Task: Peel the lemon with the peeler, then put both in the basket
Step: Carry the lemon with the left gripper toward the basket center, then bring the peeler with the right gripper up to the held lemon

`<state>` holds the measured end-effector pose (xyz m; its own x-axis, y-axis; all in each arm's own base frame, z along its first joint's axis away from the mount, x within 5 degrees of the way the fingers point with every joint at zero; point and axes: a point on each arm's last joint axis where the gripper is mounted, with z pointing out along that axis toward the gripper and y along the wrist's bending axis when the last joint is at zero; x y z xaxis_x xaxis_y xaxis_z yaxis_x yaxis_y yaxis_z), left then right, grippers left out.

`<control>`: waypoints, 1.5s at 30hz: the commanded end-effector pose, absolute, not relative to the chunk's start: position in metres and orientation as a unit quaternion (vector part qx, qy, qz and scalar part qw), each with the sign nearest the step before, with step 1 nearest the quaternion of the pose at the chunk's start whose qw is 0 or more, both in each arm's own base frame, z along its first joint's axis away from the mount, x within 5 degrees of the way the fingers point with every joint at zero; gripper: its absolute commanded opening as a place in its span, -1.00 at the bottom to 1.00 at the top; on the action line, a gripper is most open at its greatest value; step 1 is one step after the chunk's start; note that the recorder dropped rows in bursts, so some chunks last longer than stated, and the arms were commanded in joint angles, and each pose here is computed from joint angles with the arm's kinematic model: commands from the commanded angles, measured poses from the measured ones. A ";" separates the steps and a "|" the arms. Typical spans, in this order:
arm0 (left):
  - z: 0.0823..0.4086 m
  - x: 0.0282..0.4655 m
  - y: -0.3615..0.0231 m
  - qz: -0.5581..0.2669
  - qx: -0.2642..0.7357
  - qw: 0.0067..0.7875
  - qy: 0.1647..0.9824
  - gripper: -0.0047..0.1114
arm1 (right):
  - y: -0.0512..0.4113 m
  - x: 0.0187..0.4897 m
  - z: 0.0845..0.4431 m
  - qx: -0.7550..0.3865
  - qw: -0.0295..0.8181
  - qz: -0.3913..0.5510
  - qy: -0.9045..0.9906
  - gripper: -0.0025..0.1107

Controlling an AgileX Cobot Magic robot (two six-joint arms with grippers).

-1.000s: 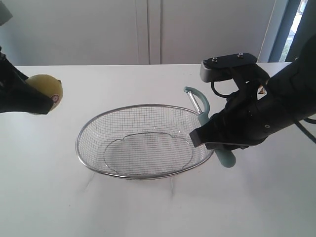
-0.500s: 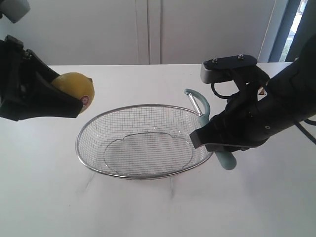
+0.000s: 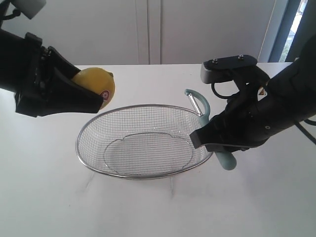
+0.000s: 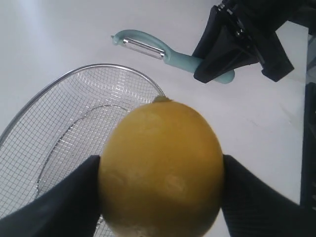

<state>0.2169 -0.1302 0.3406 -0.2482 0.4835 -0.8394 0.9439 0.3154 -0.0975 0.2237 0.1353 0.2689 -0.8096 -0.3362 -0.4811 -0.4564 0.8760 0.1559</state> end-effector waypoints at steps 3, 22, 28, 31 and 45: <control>0.332 0.225 -0.139 -0.355 0.489 0.367 0.708 -0.92 | 0.134 0.223 0.269 -0.204 0.226 0.136 0.943 -0.96; 0.293 0.229 -0.144 -0.376 0.473 0.442 0.663 -0.92 | 0.168 0.234 0.233 -0.234 0.165 0.225 0.931 -0.96; 0.286 0.234 -0.145 -0.378 0.471 0.436 0.667 -0.92 | 0.176 0.232 0.233 -0.244 0.172 0.237 0.925 -0.96; 0.287 0.234 -0.145 -0.379 0.470 0.436 0.667 -0.92 | 0.179 0.230 0.234 -0.249 0.171 0.249 0.920 -0.96; 0.280 0.237 -0.147 -0.394 0.465 0.429 0.666 -0.92 | 0.184 0.229 0.237 -0.239 0.170 0.280 0.914 -0.96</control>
<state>0.2381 -0.1440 0.2818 -0.1770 0.3220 -0.9300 0.9572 0.2763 -0.0865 0.2289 0.1829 0.2369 -0.8299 -0.3446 -0.4388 -0.5298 0.7332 0.4262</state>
